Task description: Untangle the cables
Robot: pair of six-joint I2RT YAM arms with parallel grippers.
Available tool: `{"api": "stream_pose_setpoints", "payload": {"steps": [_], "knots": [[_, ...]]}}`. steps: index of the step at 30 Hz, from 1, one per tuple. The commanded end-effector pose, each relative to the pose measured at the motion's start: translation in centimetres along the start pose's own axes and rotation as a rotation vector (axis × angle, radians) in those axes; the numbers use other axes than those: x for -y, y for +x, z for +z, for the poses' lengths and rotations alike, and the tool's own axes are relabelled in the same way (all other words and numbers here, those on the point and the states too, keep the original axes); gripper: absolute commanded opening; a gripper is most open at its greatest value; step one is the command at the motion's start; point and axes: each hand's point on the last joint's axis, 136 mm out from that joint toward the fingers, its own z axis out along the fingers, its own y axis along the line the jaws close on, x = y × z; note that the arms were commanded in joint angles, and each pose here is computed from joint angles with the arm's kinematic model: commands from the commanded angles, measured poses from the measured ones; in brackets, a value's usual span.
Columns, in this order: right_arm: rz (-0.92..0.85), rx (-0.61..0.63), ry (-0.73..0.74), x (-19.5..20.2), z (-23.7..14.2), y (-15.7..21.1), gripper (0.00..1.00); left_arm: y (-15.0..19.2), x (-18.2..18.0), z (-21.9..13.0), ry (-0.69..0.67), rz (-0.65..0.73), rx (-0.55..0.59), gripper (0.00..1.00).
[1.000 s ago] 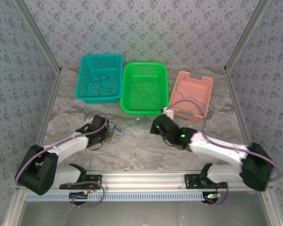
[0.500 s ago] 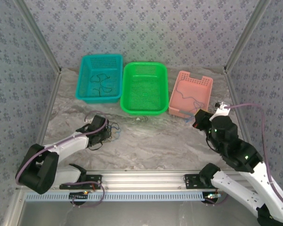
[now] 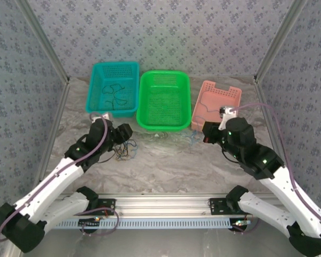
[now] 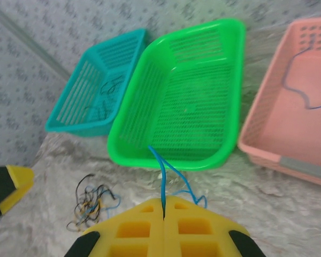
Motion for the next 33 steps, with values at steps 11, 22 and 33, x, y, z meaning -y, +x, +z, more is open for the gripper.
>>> {"api": "stream_pose_setpoints", "payload": {"steps": [11, 22, 33], "knots": [[0.002, -0.086, -0.279, -4.9, 3.5, 2.6, 0.00, 5.9, 3.5, 1.9, 0.142, -0.411, -0.133, 0.76], [0.052, -0.123, -0.339, -5.8, 4.9, 5.7, 0.00, 10.6, 4.0, 6.0, 0.172, -0.607, -0.256, 0.78], [0.030, -0.146, -0.370, -7.3, 5.0, 7.3, 0.00, 11.4, 4.5, 8.2, 0.146, -0.639, -0.254, 0.46]]}}
